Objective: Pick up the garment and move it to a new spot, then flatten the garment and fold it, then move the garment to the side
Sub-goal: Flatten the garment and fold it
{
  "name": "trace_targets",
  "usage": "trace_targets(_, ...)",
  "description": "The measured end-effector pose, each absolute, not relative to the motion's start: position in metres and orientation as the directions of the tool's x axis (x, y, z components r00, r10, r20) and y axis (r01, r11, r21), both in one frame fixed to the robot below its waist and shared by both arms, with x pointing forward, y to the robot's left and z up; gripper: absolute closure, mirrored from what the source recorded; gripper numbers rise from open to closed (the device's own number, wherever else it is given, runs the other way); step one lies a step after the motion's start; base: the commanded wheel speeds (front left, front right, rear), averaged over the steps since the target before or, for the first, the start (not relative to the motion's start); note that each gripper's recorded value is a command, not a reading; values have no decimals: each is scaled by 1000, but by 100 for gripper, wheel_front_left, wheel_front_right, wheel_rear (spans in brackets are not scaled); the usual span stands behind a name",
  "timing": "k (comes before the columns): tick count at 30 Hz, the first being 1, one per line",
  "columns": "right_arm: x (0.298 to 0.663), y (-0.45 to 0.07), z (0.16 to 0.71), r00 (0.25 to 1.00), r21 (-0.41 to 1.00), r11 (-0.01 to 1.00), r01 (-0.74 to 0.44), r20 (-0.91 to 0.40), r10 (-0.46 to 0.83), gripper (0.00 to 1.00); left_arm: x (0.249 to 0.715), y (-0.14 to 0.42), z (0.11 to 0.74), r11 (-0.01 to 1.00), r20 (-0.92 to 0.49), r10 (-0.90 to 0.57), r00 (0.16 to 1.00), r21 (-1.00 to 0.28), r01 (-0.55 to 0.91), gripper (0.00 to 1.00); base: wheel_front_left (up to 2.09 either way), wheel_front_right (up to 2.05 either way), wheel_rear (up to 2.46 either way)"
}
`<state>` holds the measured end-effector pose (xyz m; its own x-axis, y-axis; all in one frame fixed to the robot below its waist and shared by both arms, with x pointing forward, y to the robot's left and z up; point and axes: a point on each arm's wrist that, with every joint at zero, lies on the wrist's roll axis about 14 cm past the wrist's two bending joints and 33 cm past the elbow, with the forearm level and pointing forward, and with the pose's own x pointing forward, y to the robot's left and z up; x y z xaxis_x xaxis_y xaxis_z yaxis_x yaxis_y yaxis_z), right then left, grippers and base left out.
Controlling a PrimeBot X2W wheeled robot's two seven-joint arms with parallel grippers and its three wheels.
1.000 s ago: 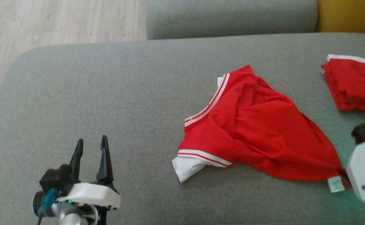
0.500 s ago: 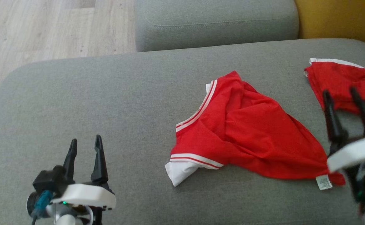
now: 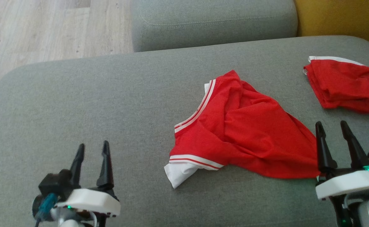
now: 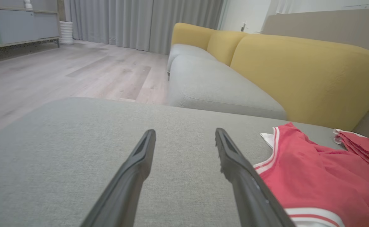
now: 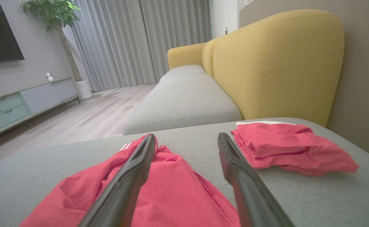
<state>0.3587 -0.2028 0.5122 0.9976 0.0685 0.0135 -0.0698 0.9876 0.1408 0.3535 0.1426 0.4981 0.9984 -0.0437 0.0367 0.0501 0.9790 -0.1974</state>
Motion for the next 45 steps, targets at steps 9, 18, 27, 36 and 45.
trace_targets(9,370,-207,520,998,142,988,-62,41,57,0,380,92,480,909,-275,-378,884,-292,298,0,0,0,0)
trace_targets(18,371,-215,519,998,166,986,-35,52,27,0,352,28,426,763,-656,-643,395,-503,407,0,0,0,0)
trace_targets(27,371,-228,511,999,174,985,10,34,-16,0,342,19,393,740,-758,-639,134,-557,377,0,0,0,0)
trace_targets(36,371,-236,507,999,176,984,35,25,-40,0,329,14,378,730,-778,-628,21,-579,363,0,0,0,0)
trace_targets(45,373,-234,502,999,177,984,29,13,-32,0,315,12,377,706,-769,-638,-46,-608,364,0,0,0,0)
